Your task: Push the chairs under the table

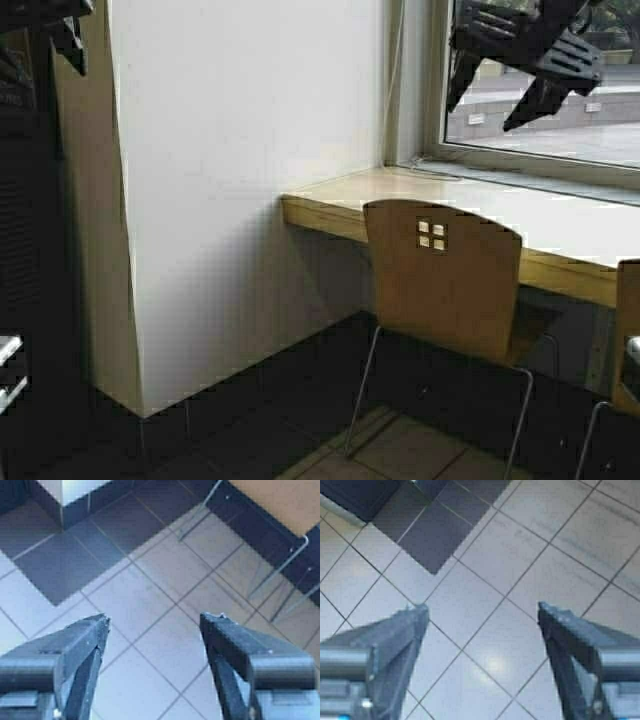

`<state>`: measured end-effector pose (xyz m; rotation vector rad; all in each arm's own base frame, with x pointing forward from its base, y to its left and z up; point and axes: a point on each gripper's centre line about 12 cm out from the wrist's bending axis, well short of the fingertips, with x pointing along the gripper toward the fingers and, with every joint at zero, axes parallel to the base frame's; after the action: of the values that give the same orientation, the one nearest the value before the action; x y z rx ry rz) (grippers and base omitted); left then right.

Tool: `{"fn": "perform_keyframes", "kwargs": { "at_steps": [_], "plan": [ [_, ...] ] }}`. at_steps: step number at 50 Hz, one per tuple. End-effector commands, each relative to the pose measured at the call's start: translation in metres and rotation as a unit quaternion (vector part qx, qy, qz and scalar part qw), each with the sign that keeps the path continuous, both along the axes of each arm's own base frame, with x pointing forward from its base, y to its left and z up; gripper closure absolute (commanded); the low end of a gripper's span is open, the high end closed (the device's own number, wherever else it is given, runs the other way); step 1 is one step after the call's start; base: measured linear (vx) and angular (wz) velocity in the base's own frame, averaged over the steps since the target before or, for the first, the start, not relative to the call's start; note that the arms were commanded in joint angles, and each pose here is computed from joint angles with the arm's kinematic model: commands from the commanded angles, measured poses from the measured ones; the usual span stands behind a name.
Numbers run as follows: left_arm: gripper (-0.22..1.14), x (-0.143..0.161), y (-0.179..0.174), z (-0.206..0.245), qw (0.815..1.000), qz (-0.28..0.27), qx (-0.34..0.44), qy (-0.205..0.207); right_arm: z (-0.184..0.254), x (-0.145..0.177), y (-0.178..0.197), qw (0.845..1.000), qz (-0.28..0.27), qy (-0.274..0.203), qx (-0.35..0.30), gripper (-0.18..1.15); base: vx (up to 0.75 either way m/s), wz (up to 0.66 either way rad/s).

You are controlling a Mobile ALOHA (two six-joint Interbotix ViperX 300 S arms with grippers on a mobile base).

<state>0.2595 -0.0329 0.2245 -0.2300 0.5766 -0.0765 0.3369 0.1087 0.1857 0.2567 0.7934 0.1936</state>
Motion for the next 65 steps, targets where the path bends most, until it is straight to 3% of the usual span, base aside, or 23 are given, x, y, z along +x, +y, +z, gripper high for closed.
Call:
{"fn": "perform_keyframes", "kwargs": {
  "at_steps": [1, 24, 40, 65],
  "plan": [
    [0.02, 0.003, 0.0, 0.006, 1.0, 0.002, -0.003, -0.009, 0.014, 0.005, 0.001, 1.0, -0.002, -0.019, 0.006, -0.01, -0.33, -0.11],
    [0.02, 0.003, 0.0, 0.001, 1.0, 0.005, -0.009, 0.001, 0.022, 0.013, 0.003, 1.0, 0.002, -0.024, 0.008, -0.01, -0.38, -0.17],
    [0.02, 0.002, -0.001, -0.008, 1.0, 0.004, -0.009, 0.019, 0.002, 0.014, 0.003, 1.0, 0.001, 0.01, 0.001, -0.01, -0.28, -0.13],
    [0.02, 0.007, -0.001, -0.012, 1.0, 0.002, -0.005, 0.028, 0.005, 0.018, 0.005, 1.0, 0.003, 0.01, 0.002, -0.01, -0.27, -0.2]
  ]
}}
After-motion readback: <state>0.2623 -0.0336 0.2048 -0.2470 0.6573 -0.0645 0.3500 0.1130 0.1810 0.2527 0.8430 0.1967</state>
